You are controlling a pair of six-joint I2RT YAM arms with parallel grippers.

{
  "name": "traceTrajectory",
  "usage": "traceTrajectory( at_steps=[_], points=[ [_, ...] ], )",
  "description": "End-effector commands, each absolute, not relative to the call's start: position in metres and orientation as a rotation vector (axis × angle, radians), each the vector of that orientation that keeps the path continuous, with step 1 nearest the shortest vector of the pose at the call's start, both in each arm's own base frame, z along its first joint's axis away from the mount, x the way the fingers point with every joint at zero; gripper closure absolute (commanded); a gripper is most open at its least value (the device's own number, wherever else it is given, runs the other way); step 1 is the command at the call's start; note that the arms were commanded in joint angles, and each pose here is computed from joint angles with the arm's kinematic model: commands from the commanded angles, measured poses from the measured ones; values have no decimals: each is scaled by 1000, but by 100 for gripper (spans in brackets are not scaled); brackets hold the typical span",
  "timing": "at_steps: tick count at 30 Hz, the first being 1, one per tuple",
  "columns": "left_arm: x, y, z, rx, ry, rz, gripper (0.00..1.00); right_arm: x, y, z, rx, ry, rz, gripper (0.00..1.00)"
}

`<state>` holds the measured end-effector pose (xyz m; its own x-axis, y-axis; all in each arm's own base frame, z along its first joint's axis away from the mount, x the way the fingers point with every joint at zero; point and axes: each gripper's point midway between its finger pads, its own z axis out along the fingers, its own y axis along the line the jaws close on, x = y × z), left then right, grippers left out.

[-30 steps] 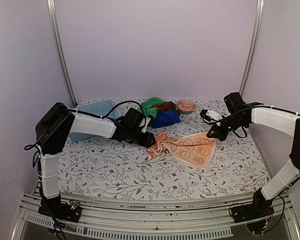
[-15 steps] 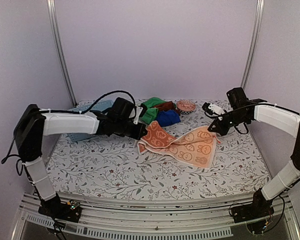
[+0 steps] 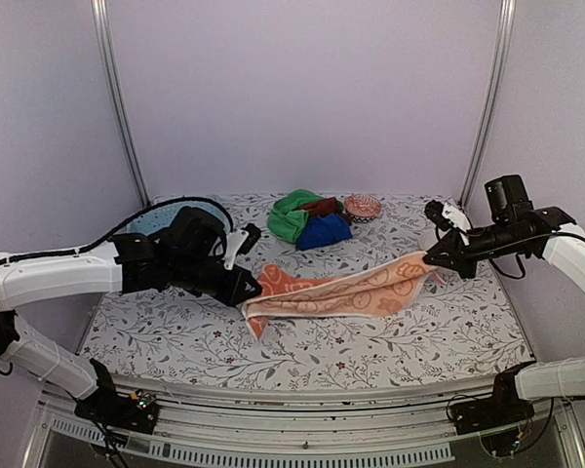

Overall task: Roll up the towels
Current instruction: Flatten out the towel at the center of the board.

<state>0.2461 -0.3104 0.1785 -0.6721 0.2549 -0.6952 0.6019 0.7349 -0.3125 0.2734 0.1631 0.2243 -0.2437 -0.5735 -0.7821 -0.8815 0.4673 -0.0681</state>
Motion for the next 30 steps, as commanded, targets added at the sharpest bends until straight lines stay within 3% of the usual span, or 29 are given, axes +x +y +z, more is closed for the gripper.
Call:
traceTrajectory(
  at_steps=[1, 3, 8, 15, 16, 18, 19, 25, 30],
  points=[
    [216, -309, 171, 721, 2382, -741, 86, 247, 159, 207, -1276, 1974, 543, 98],
    [234, -308, 176, 709, 2347, -654, 75, 280, 139, 185, -1165, 2108, 400, 98],
    [258, -312, 156, 774, 2392, -509, 63, 368, 48, 170, -672, 2378, 113, 98],
    [203, -325, 114, 987, 2435, -663, 63, 363, 64, 167, -687, 2353, 285, 98],
    [190, -330, 114, 1038, 2414, -692, 60, 360, 65, 165, -690, 2354, 293, 98],
    [166, -341, 113, 1162, 2341, -688, 45, 356, 66, 162, -697, 2349, 300, 97],
    [157, -347, 113, 1223, 2296, -653, 43, 354, 67, 160, -702, 2346, 304, 98],
    [128, -403, 121, 1509, 2043, -525, 48, 349, 72, 157, -710, 2338, 345, 98],
    [99, -447, 99, 1781, 1894, -537, 60, 347, 75, 154, -712, 2341, 371, 97]
  ],
)
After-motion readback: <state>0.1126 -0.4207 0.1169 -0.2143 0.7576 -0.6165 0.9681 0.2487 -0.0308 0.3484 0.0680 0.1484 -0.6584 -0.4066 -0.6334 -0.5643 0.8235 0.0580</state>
